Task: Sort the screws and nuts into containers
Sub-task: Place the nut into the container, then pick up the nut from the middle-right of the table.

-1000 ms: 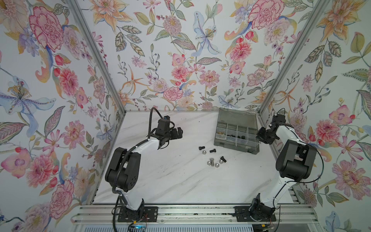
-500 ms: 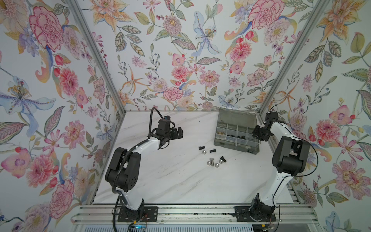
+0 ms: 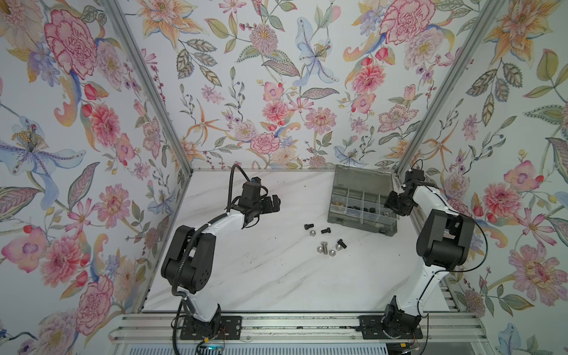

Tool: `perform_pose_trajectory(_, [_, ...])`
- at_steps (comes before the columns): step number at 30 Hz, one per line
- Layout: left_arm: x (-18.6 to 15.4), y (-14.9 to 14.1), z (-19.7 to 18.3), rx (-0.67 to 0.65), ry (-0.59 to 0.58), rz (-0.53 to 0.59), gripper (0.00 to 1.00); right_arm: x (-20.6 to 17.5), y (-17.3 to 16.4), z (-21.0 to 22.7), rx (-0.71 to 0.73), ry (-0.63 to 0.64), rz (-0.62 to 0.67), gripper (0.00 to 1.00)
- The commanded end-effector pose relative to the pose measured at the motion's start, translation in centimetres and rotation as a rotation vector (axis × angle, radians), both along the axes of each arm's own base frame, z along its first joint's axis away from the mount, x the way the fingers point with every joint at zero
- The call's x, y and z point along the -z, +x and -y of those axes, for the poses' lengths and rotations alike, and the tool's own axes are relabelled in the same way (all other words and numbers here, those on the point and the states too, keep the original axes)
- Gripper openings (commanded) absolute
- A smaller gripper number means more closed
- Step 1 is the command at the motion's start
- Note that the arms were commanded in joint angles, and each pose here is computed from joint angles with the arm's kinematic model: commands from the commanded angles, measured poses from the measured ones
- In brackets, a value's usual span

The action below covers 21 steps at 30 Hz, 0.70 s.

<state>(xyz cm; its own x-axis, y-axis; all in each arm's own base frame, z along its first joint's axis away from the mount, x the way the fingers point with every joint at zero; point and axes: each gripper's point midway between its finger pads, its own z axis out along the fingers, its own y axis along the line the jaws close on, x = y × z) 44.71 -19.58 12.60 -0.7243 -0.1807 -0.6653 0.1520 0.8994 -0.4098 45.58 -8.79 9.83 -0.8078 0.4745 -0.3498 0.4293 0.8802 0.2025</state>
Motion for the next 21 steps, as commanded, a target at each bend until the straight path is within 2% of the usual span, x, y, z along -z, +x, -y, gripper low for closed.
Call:
perform_pose_trajectory(1, [0.0, -0.2, 0.2, 0.004, -0.001, -0.003, 0.99, -4.5, -0.8, -2.4, -0.087, -0.011, 0.067, 0.49])
perform_pose_trajectory(7, [0.3, -0.2, 0.4, 0.009, 0.005, -0.013, 0.99, -6.2, -4.0, -10.2, -0.259, 0.04, 0.084, 0.53])
perform_pose_trajectory(14, [0.4, -0.1, 0.4, 0.011, 0.007, -0.015, 0.99, -3.4, -9.8, -20.4, -0.462, 0.09, -0.016, 0.54])
perform_pose_trajectory(21, [0.5, -0.3, 0.3, 0.012, 0.01, -0.019, 0.99, 0.9, -14.5, -24.0, -0.44, 0.074, -0.161, 0.54])
